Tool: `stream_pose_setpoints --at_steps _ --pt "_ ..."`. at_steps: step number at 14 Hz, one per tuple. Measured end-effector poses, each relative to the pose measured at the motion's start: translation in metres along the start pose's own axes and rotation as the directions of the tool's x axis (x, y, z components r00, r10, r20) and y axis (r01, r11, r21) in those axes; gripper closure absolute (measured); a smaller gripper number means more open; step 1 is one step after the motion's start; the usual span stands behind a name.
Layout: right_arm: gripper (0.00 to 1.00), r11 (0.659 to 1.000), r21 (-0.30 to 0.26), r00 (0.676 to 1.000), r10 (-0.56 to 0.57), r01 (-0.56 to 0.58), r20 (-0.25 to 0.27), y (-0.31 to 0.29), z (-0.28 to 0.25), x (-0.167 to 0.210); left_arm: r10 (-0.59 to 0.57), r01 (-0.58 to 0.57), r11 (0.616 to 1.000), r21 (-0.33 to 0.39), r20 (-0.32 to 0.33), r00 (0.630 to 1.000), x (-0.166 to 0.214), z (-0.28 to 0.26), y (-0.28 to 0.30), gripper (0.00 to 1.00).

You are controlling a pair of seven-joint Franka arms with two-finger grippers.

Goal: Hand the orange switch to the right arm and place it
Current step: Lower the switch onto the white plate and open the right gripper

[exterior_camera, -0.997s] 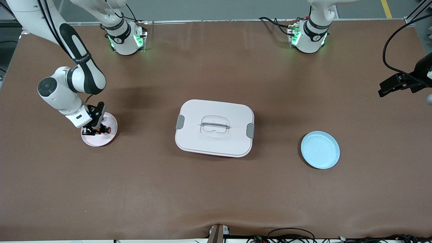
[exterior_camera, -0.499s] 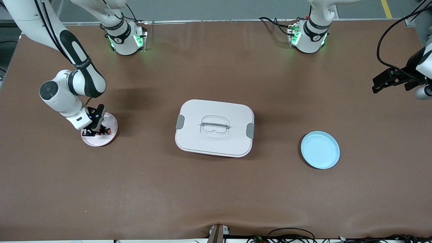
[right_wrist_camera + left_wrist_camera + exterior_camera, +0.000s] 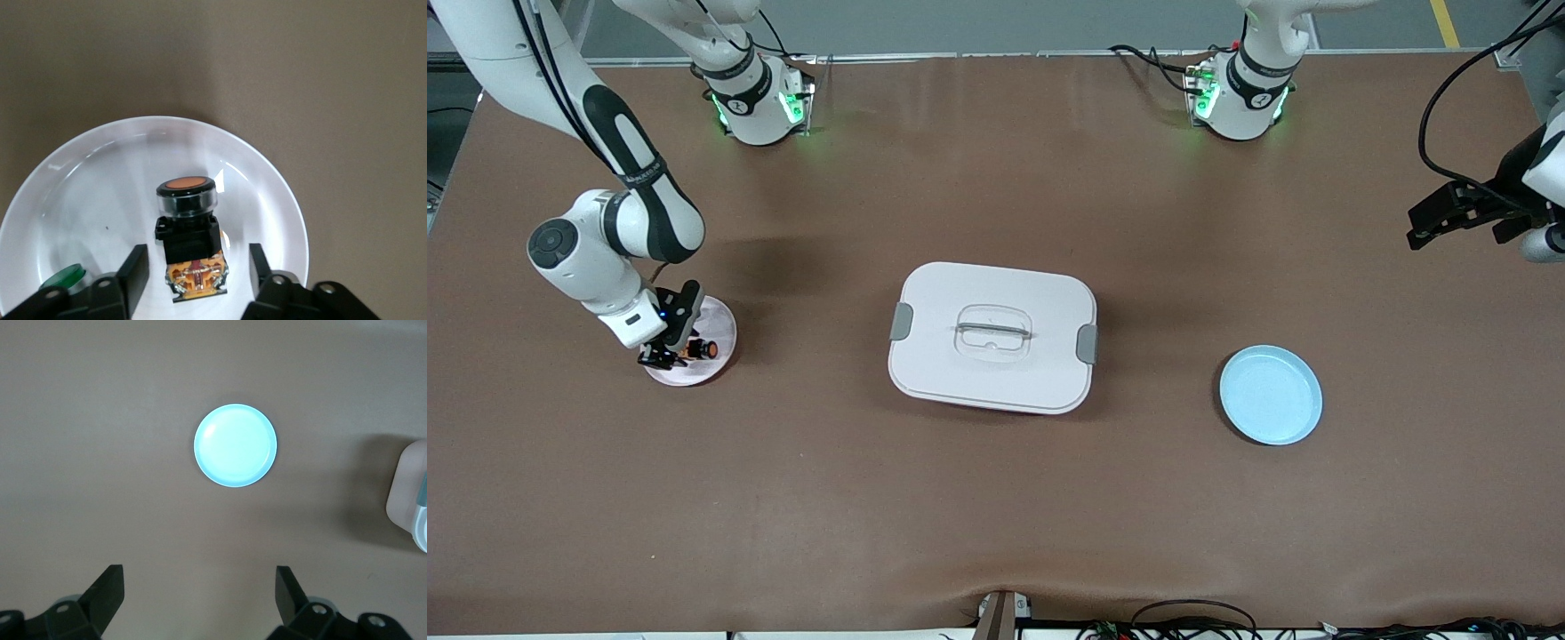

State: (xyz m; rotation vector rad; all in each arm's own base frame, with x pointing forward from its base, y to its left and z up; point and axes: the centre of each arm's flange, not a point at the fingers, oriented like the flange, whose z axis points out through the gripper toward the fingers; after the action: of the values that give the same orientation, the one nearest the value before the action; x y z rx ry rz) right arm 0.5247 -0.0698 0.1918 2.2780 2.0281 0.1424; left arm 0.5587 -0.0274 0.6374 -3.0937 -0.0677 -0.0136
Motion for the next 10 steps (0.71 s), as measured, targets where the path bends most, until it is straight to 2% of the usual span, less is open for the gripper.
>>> stream_pose_setpoints --at_steps 2,3,7,10 --pt "0.04 1.0 0.021 1.0 0.005 -0.005 -0.002 0.0 0.001 0.0 0.0 0.0 1.0 0.0 0.003 1.0 0.0 0.002 0.0 0.0" --pt "0.0 0.999 0.042 1.0 0.02 -0.02 -0.009 0.001 0.0 0.0 0.0 0.0 1.0 0.0 0.005 1.0 0.0 0.003 0.0 0.0" --pt "0.0 0.981 0.153 0.989 0.131 -0.119 -0.069 0.018 -0.025 -0.001 0.0 0.0 1.0 0.0 0.004 1.0 0.0 0.004 0.0 0.0" --pt "0.0 0.946 0.257 0.972 0.222 -0.196 -0.074 0.039 -0.063 -0.01 0.0 0.0 1.0 0.0 0.003 1.0 0.0 0.004 0.0 0.0"
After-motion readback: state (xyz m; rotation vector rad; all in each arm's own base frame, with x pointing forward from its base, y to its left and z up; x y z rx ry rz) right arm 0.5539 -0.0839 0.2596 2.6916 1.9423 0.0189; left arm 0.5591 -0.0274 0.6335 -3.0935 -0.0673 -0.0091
